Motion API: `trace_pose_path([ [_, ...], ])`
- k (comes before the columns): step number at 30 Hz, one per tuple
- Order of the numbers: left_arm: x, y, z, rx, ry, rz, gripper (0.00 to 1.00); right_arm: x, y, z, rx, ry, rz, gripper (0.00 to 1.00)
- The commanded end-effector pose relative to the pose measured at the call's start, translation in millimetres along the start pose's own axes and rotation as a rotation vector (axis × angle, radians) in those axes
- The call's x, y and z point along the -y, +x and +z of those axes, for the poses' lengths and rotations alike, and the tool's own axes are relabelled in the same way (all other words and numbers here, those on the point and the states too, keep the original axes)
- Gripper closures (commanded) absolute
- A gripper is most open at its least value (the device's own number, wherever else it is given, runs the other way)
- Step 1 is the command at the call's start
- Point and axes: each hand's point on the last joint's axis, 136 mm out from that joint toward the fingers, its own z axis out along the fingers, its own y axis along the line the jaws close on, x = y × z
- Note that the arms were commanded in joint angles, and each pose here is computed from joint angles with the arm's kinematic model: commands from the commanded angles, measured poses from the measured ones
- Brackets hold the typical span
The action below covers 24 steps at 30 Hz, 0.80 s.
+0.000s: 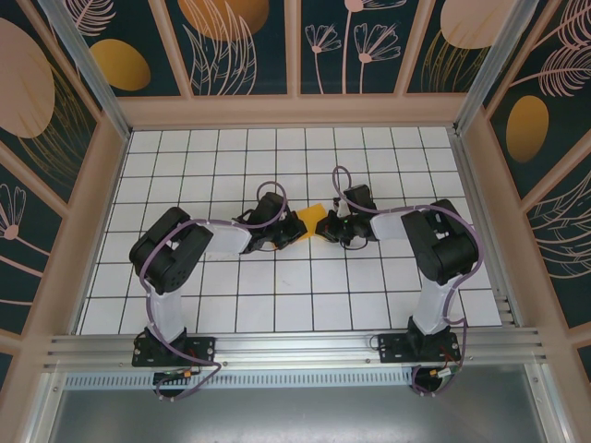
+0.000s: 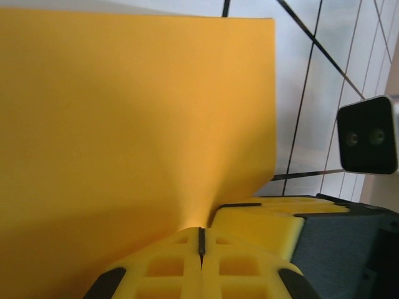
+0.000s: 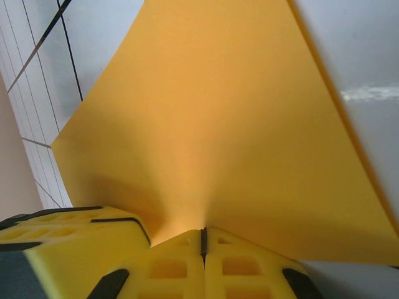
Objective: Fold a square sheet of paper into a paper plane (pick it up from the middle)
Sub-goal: First fold in half a square sheet of paper at the center of the table.
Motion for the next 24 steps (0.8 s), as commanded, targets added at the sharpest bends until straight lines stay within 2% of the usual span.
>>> trace_pose_path([
  [1,-4,4,3,-0.008,-0.020,-0.011,1.00,21,-1,5,0.001,0.068,0.051,1.00],
  [7,-17,7,6,-0.016,-0.061,-0.014,1.00,-22,-13,-8,0.035,-0.062,-0.015,1.00],
  [11,-22,7,6,-0.014,-0.080,-0.012,1.00,-33,-20,-10,0.048,-0.082,-0.037,1.00],
  [17,-26,8,6,-0.017,-0.096,-0.013,1.00,-16,-17,2,0.028,-0.040,-0.004,1.00],
  [24,-29,9,6,-0.018,-0.112,-0.008,1.00,13,-17,10,0.035,0.073,0.037,1.00],
])
